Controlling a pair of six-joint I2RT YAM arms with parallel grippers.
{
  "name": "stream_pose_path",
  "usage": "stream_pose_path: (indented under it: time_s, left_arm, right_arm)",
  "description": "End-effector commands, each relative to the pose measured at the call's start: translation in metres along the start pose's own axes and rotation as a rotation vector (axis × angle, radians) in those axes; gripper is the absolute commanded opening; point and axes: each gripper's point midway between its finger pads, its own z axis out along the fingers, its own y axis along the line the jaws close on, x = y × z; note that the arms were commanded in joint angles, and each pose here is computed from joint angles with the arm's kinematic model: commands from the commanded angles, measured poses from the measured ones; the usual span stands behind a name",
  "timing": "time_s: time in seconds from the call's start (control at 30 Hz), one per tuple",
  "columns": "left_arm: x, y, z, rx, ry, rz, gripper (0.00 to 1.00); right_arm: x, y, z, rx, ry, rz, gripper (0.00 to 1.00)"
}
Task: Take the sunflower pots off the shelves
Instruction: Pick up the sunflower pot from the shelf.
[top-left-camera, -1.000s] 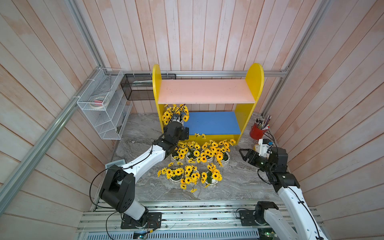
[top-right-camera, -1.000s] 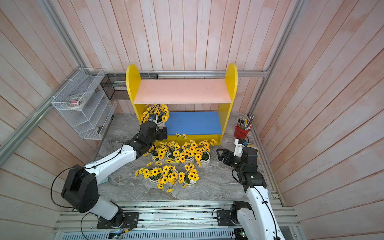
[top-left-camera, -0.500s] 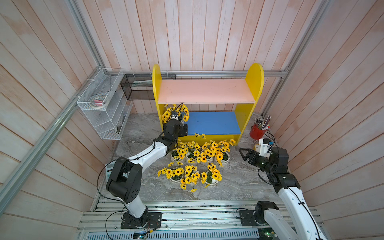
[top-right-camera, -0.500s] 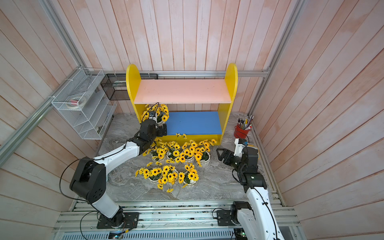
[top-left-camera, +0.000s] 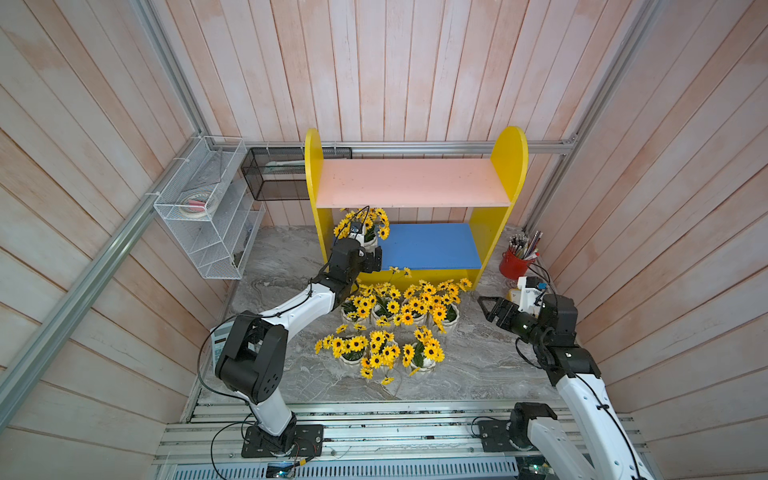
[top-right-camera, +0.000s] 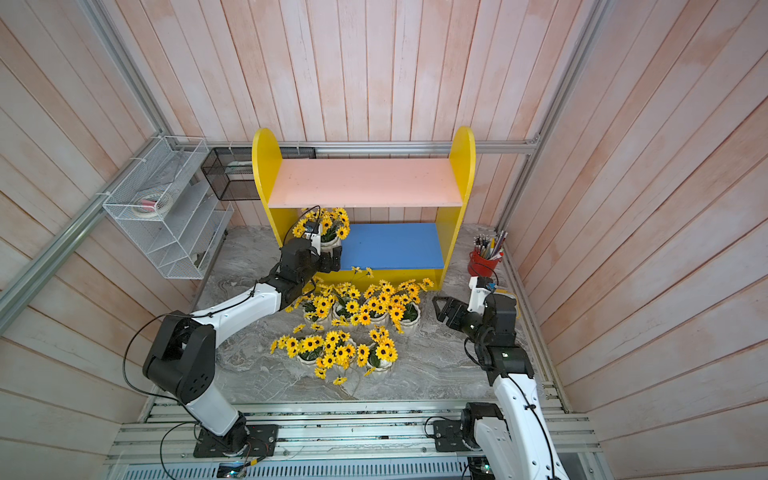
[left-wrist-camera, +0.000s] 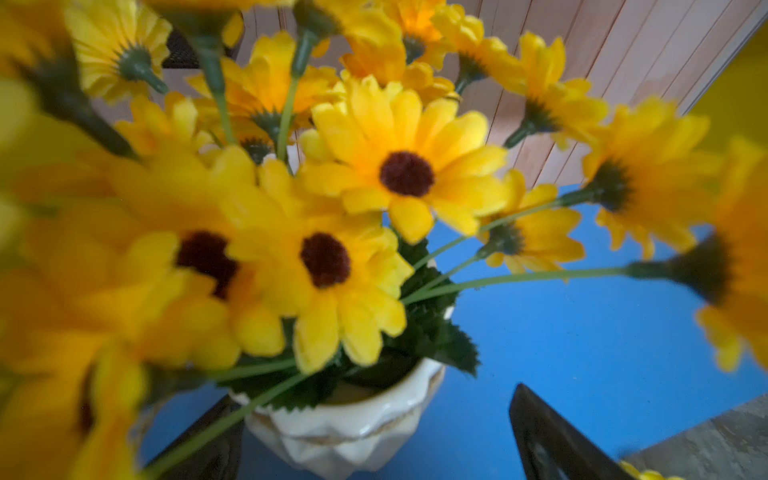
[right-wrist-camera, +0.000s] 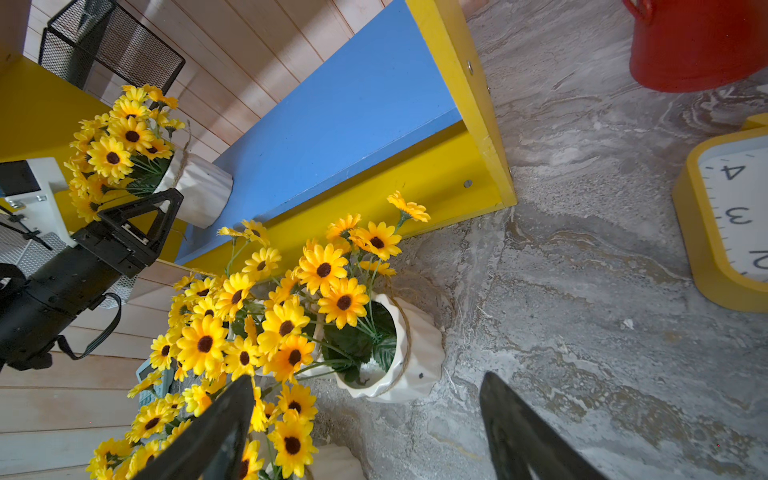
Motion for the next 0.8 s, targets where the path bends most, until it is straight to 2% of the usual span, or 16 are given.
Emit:
stream_pose_path:
  time_s: [0.0, 0.2, 0.37, 0.43, 0.53, 0.77]
  left_arm:
    - [0.003, 0.004, -0.003, -0.016, -0.022, 0.019, 1.00]
    - [-0.002, 0.014, 0.001, -0.073, -0.092, 0.061, 1.00]
    - [-0.009, 0.008, 0.006, -0.043, -0.153, 0.079, 1.00]
    - [-0.009, 0.007, 0.009, -0.034, -0.161, 0.078, 1.00]
    - [-0.009, 0.009, 0.015, -0.041, -0.170, 0.070, 1.00]
    - [-0.014, 0.013, 0.026, -0.061, -0.202, 0.052, 1.00]
  right_arm:
    - [-0.007, 0.001, -0.001, 0.000, -0.023, -0.031, 0.86]
    - [-0.005, 0.002, 0.001, -0.018, -0.022, -0.034, 0.86]
    - [-0.004, 0.003, -0.001, -0.023, -0.029, -0.043, 0.90]
    - [-0.004, 0.003, -0.001, -0.024, -0.030, -0.046, 0.92]
    - [-0.005, 0.004, -0.001, -0.026, -0.033, -0.050, 0.98]
    - [-0.005, 0.002, -0.001, -0.017, -0.035, -0.051, 0.98]
